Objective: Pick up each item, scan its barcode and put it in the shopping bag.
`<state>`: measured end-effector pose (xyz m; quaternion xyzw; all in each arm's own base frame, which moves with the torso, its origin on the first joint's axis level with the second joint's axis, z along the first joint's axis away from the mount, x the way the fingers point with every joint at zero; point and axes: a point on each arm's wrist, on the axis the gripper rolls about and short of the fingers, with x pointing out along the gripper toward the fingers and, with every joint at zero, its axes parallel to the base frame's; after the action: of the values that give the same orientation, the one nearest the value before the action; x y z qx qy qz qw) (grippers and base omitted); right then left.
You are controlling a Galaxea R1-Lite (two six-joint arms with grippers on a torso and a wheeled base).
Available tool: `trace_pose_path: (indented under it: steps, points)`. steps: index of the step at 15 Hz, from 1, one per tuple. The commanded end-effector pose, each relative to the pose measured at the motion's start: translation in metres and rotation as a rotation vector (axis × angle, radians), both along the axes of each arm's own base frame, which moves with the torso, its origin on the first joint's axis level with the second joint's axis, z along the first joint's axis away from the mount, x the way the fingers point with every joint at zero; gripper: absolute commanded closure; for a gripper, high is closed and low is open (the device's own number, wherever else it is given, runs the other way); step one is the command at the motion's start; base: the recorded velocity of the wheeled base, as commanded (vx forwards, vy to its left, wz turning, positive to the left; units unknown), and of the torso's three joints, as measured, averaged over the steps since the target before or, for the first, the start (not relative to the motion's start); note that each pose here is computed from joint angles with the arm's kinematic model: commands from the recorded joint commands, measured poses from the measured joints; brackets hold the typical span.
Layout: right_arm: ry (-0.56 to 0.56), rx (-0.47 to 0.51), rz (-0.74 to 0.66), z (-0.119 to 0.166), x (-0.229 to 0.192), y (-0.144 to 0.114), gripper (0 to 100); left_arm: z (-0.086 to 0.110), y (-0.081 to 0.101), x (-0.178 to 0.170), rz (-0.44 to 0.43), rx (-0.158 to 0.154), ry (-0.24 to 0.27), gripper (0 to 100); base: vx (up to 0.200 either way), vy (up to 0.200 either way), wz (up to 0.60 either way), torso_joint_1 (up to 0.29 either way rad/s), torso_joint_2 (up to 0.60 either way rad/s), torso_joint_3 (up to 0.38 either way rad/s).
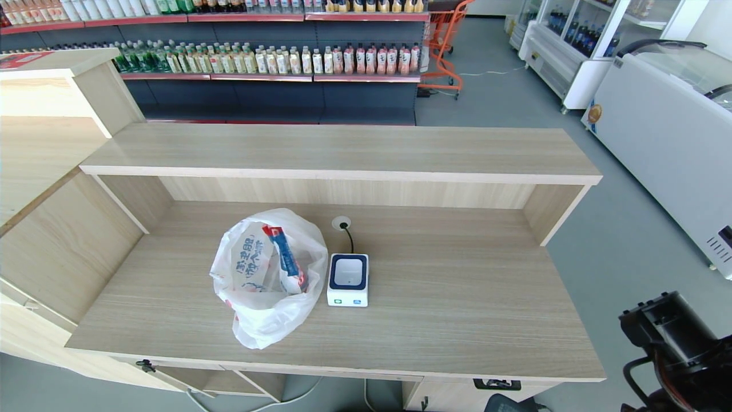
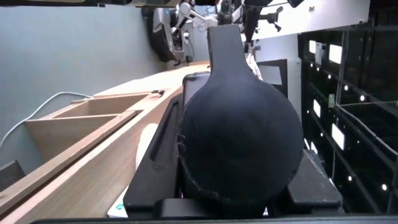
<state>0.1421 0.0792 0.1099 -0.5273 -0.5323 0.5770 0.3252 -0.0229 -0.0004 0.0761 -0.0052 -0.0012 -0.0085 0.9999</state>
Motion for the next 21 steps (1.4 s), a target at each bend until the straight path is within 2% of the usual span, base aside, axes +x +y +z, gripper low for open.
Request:
trace_pose_path:
  steps: [1, 6, 10, 11, 12, 14, 15, 16, 18, 19, 21]
  points:
    - [-0.078, 0.023, 0.022, 0.001, 0.0, 0.0, 100, 0.0, 0.0, 0.0, 0.0, 0.0, -0.001, 0, 0.0, 0.0, 0.0, 0.0, 0.0, 0.0]
    - [-0.116, 0.035, 0.011, 0.007, -0.006, -0.004, 100, 0.0, 0.0, 0.0, 0.0, 0.0, -0.001, 0, 0.0, 0.0, 0.0, 0.0, 0.0, 0.0]
    - [-0.178, 0.034, -0.237, 0.017, 0.011, -0.04, 100, 0.0, 0.0, 0.0, 0.0, 0.0, -0.001, 0, 0.0, 0.0, 0.0, 0.0, 0.0, 0.0]
    - [-0.141, 0.023, -0.345, 0.018, 0.014, -0.054, 100, 0.0, 0.0, 0.0, 0.0, 0.0, -0.001, 0, 0.0, 0.0, 0.0, 0.0, 0.0, 0.0]
    - [-0.034, 0.011, -0.495, 0.023, 0.011, -0.071, 100, 0.0, 0.0, 0.0, 0.0, 0.0, -0.001, 0, 0.0, 0.0, 0.0, 0.0, 0.0, 0.0]
    - [0.127, 0.006, -0.628, 0.029, 0.005, -0.08, 100, 0.0, 0.0, 0.0, 0.0, 0.0, -0.001, 0, 0.0, 0.0, 0.0, 0.0, 0.0, 0.0]
    - [0.209, 0.014, -0.657, 0.032, 0.002, -0.08, 100, 0.0, 0.0, 0.0, 0.0, 0.0, -0.001, 0, 0.0, 0.0, 0.0, 0.0, 0.0, 0.0]
    - [0.209, 0.014, -0.657, 0.032, 0.002, -0.08, 100, 0.0, 0.0, 0.0, 0.0, 0.0, -0.001, 0, 0.0, 0.0, 0.0, 0.0, 0.0, 0.0]
    - [0.346, 0.038, -0.723, 0.039, -0.002, -0.082, 100, 0.0, 0.0, 0.0, 0.0, 0.0, -0.001, 0, 0.0, 0.0, 0.0, 0.0, 0.0, 0.0]
    - [0.521, 0.037, -0.724, 0.034, -0.007, -0.078, 100, 0.0, 0.0, 0.0, 0.0, 0.0, -0.001, 0, 0.0, 0.0, 0.0, 0.0, 0.0, 0.0]
    - [0.705, 0.041, -0.752, 0.035, -0.001, -0.077, 100, 0.0, 0.0, 0.0, 0.0, 0.0, -0.001, 0, 0.0, 0.0, 0.0, 0.0, 0.0, 0.0]
